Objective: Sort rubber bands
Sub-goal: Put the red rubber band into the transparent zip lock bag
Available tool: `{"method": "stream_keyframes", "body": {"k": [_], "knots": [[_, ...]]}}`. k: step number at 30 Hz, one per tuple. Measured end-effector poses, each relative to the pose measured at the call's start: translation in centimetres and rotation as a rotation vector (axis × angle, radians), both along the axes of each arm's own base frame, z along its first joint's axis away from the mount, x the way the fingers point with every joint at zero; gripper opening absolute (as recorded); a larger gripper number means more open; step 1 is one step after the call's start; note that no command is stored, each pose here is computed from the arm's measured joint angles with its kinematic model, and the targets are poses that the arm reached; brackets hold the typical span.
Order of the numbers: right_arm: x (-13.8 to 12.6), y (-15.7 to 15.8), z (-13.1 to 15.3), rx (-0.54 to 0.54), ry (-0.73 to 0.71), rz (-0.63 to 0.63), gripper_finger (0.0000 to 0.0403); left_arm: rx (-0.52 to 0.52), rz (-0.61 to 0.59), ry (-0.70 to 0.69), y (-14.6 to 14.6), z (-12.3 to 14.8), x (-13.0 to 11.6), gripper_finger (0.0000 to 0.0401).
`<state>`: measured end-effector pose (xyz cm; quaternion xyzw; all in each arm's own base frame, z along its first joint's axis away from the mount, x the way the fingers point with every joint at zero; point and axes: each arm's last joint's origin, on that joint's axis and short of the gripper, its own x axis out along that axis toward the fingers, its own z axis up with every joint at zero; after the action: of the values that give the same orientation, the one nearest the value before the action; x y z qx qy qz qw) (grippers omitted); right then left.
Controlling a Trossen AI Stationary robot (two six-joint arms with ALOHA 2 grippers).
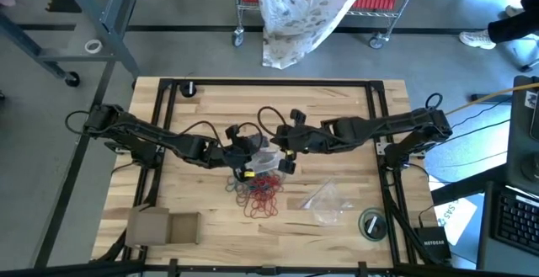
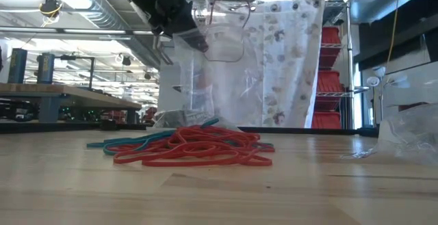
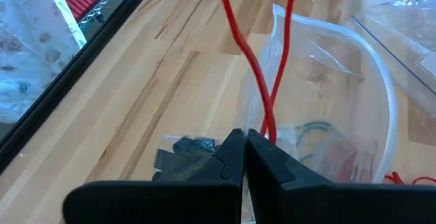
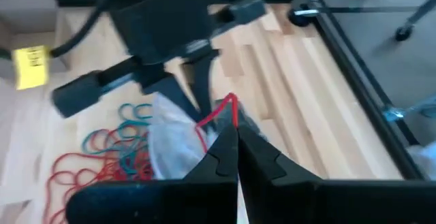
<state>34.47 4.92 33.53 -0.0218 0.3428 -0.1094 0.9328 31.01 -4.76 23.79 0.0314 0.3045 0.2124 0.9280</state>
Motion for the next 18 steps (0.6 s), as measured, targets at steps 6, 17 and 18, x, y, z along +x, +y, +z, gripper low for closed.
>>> {"method": "stream_keyframes", "body": {"k": [6,17,18], "knots": [[0.8,0.2,-1.4,0.009,0.053,0.029,0.0001,0.011,-0.014,-0.023,-0.1,0.3,0.2,0.0001],[0.5,0.5,-1.4,0.037,0.096,0.134,0.0086,0.027,-0.023,-0.012,0.0,0.2,0.2,0.0001],[0.2,0.4,-1.2,0.042,0.095,0.141,0.0099,0.027,-0.023,-0.012,0.0,0.2,0.2,0.0001]]}}
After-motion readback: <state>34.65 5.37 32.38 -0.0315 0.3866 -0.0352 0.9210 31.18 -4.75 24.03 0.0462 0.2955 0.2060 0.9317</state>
